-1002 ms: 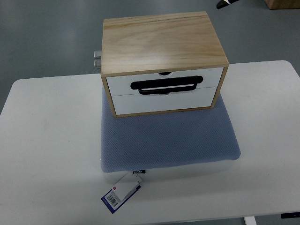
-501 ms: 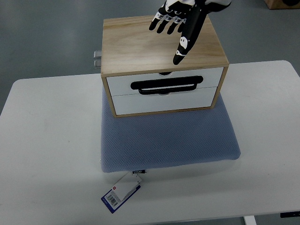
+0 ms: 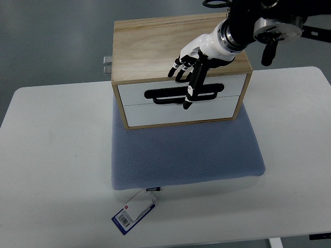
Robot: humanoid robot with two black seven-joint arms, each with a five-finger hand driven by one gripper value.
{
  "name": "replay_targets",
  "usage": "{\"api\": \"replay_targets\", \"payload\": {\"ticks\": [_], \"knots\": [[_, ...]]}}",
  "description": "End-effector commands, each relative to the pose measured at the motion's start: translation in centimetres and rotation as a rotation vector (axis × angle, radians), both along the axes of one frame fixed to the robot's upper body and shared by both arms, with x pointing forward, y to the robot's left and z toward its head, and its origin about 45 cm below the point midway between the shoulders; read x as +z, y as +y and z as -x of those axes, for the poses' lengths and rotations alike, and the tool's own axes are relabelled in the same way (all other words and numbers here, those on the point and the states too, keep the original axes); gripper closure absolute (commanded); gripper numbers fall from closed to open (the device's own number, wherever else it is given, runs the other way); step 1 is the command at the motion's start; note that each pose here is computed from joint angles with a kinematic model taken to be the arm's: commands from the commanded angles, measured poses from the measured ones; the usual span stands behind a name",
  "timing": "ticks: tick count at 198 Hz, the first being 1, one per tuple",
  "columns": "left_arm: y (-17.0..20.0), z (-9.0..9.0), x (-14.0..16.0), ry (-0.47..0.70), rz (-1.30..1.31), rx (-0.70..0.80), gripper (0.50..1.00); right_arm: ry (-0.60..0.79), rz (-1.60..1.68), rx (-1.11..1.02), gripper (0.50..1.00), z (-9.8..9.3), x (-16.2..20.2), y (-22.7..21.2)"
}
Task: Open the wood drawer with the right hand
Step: 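Move the right hand down to the upper drawer's black handle, then hook the right hand's fingers around the black bar handle, then pull the handle toward the robot with the right hand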
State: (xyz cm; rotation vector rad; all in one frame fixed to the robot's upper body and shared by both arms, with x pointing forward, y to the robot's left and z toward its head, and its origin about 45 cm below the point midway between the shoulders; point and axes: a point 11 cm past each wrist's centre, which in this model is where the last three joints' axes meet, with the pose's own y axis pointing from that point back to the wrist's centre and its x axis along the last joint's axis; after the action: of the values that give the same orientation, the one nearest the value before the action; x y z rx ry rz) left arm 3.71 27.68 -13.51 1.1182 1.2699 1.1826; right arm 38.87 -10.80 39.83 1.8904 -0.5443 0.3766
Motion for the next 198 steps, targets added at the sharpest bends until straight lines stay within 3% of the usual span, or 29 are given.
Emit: {"api": "replay_targets", "payload": {"ticks": [1, 145, 198], "knots": [[0.0, 0.0, 0.0, 0.000, -0.001, 0.000, 0.500, -0.004, 0.014, 0.002, 0.560, -0.2, -0.9, -0.3], [0.0, 0.0, 0.0, 0.000, -0.002, -0.001, 0.500, 0.004, 0.076, 0.072, 0.560, -0.7, -5.6, -0.3], [0.1, 0.0, 0.0, 0.001, -0.004, -0.001, 0.500, 0.114, 0.134, 0.199, 0.560, 0.7, -6.4, -0.3]]}}
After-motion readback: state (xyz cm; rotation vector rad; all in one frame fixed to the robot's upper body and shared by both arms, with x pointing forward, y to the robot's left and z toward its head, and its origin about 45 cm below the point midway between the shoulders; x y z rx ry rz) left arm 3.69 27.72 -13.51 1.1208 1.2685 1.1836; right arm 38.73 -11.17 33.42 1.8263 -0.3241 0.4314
